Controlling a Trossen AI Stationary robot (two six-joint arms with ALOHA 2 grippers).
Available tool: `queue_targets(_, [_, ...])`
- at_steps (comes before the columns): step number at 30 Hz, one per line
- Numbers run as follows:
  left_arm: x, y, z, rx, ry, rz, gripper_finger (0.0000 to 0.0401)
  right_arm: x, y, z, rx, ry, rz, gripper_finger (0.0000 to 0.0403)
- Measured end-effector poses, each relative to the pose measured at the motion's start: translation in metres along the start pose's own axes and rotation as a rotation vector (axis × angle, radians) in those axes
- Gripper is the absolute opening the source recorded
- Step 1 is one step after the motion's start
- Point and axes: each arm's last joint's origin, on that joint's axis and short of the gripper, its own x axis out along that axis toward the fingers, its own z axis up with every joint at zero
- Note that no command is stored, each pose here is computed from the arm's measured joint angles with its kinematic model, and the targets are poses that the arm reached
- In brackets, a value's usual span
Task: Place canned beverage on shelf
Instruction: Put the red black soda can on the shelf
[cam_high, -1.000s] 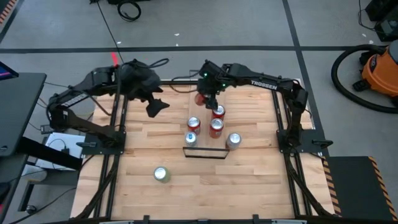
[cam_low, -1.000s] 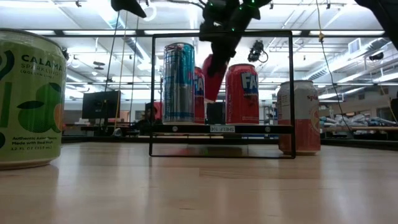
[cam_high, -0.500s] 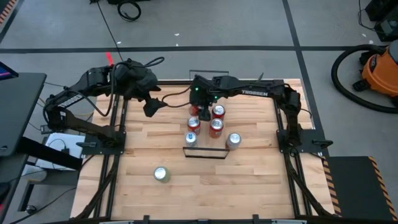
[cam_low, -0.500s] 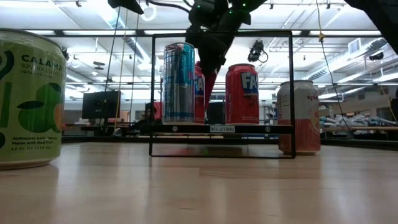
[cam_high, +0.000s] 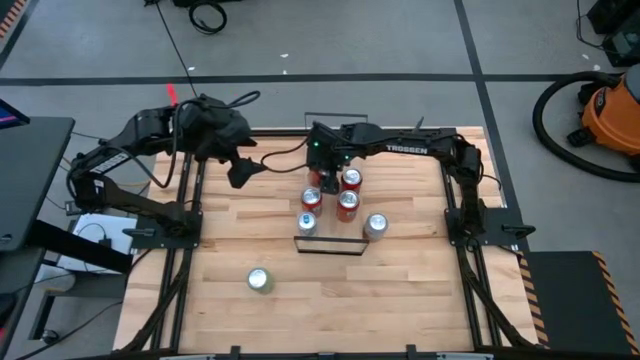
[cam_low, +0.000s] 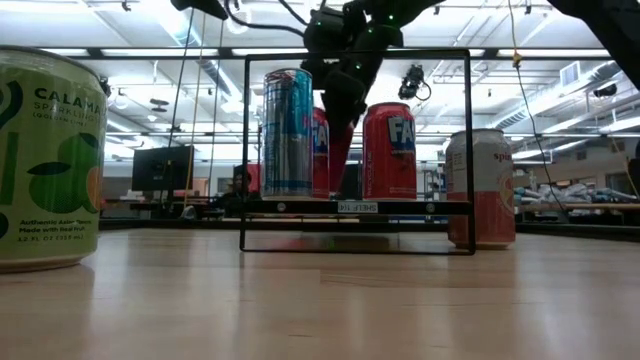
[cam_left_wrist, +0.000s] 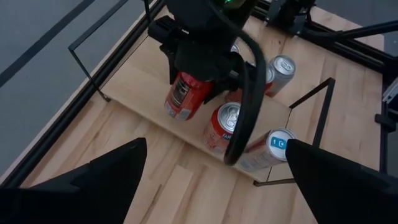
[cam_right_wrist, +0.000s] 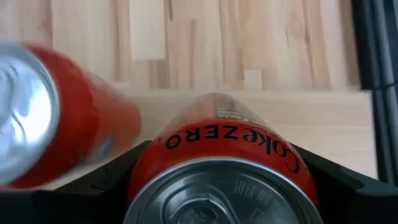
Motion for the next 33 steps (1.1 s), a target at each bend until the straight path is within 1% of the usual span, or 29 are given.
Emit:
queue_targets(2, [0.0,0.0,0.0,0.002,0.001,0.0,0.0396,0.001,0.0,-0.002,0.001,0.014,0.005,0.0321])
queue_targets(5, [0.0,0.0,0.0,0.002,0.0,0.0,0.0396,0.001,-0.001,0.0,-0.006,-0.006,0.002,0.0321])
queue_targets(9, [0.0,0.0,0.0,0.005,0.0,0.0,0.0396,0.008,-0.003,0.001,0.004,-0.023,0.037,0.0321])
queue_targets(13, [0.0,0.0,0.0,-0.013,0.0,0.0,0.0396,0.015,-0.004,-0.001,0.009,0.006,0.038,0.0321])
queue_targets(24, [0.0,0.0,0.001,-0.021,-0.013,-0.003,0.0396,0.015,-0.006,-0.001,0.003,-0.006,0.04,0.0341])
queue_targets(33, [0.0,0.0,0.002,-0.022,-0.016,-0.004,0.0396,0.015,-0.006,-0.001,-0.001,-0.013,0.073,0.0344])
